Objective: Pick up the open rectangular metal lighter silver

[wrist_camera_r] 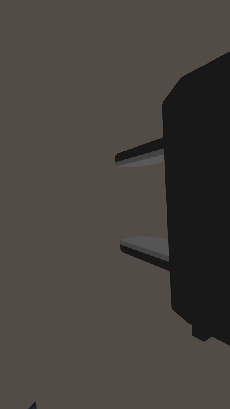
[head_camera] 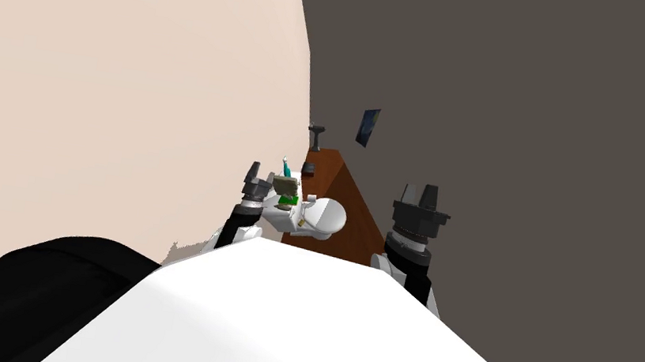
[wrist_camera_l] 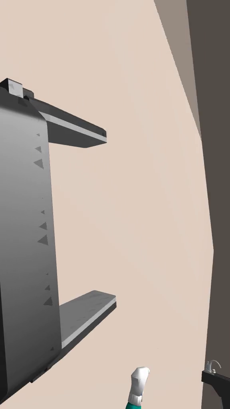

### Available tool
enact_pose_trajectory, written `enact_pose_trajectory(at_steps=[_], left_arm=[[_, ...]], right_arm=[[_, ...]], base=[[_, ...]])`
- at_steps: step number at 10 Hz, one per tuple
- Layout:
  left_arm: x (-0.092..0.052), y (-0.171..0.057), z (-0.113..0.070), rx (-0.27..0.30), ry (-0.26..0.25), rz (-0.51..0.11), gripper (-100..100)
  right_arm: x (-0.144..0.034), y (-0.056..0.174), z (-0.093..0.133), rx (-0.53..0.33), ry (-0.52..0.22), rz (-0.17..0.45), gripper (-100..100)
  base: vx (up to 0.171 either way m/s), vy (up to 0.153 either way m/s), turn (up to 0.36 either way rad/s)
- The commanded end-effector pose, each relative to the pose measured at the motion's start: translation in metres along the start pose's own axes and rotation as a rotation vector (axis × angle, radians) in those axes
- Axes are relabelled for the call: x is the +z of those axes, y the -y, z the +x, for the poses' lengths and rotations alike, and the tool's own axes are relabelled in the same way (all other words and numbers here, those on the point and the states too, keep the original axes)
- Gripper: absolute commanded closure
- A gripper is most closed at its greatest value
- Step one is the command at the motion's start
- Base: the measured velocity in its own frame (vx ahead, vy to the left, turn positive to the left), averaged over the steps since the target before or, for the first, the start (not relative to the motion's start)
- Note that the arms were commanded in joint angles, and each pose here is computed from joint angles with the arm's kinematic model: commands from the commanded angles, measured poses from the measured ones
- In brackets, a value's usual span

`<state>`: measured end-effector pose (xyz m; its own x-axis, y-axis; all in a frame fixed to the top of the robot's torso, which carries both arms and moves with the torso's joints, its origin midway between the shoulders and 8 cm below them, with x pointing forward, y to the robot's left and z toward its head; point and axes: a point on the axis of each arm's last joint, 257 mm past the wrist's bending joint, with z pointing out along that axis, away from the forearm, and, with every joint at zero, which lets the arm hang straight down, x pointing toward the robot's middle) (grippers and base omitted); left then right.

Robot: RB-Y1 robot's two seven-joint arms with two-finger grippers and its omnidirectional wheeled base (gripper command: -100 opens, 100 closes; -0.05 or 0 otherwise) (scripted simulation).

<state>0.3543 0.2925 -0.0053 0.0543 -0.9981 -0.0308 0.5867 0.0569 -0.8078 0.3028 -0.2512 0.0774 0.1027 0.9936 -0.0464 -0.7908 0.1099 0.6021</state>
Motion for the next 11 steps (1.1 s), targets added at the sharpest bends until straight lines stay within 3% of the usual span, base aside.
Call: enact_pose_trajectory(at_steps=[1, 7, 11], left_arm=[[-0.002, -0.022, -0.002, 0.046, -0.027, -0.071, -100], [-0.034, -0.105, -0.023, 0.224, -0.106, -0.335, -100], [-0.06, -0.148, -0.045, 0.334, -0.143, -0.484, -100]], right_arm=[[0.0, 0.0, 0.0, 0.0, 0.0, 0.0, 0], [0.0, 0.0, 0.0, 0.0, 0.0, 0.0, 0], [0.0, 0.0, 0.0, 0.0, 0.0, 0.0, 0]], base=[[-0.114, -0.156, -0.078], [-0.099, -0.148, -0.076], [-0.067, -0.124, -0.068]])
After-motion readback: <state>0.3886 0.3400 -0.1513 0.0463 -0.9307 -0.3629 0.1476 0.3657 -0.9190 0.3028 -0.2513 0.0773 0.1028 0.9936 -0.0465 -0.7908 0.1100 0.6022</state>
